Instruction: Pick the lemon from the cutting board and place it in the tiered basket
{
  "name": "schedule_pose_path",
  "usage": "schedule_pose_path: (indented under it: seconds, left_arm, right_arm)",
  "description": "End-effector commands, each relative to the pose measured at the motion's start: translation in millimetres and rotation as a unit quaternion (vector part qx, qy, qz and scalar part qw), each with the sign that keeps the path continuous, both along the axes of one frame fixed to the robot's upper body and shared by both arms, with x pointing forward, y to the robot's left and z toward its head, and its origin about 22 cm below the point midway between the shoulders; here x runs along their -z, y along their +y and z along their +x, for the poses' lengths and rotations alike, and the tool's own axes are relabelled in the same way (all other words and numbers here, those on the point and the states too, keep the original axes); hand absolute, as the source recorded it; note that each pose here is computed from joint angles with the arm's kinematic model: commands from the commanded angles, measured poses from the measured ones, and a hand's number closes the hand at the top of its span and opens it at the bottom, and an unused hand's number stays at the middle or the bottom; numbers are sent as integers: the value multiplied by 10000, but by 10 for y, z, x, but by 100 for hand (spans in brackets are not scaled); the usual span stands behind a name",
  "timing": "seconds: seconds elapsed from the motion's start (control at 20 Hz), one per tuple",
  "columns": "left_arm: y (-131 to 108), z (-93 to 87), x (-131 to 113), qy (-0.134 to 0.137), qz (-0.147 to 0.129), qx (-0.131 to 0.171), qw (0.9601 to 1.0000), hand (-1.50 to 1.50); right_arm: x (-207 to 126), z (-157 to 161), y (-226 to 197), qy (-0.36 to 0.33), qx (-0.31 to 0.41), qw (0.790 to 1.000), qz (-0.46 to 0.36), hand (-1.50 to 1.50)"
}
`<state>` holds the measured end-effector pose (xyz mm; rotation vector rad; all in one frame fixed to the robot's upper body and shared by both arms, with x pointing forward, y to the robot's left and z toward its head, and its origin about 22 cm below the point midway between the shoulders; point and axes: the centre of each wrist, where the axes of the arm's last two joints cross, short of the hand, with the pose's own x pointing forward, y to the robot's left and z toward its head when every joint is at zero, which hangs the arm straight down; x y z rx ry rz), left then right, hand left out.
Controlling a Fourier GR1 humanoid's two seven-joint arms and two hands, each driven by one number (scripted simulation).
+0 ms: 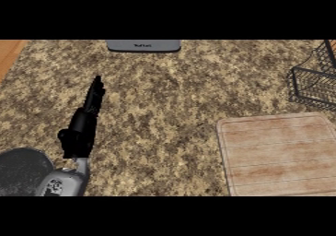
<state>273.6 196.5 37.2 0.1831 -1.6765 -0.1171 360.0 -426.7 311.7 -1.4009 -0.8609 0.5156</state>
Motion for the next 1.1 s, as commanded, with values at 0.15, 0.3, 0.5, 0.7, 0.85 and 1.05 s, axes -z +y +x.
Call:
schedule_pose_path:
  seconds: [0.15, 0.3, 0.5, 0.7, 0.85, 1.05]
  left_arm:
    - [-126, 23, -41, -9, 4, -17, 10000, 0]
    - [103, -56, 169, 114, 22, -38, 9999, 0]
    - [-19, -46, 115, 75, 17, -56, 10000, 0]
    - [18, -96, 124, 63, 22, -37, 10000, 0]
    - [108, -90, 125, 45, -6, -122, 9999, 0]
    - [148, -50, 80, 87, -22, -229, 9997, 0]
  right_arm:
    - [503, 55, -324, -417, 283, 9897, 1342, -150]
    - [411, 36, -397, -727, 86, 9828, 1695, -150]
    - [209, -57, -477, -1789, 362, 9609, 2083, -150]
    - [46, -358, -806, -2434, 986, 9393, 2209, -150]
    - [63, -563, -1012, -2561, 1447, 9264, 2352, -150]
    - [43, -1118, -1462, -2956, 1740, 8964, 2807, -150]
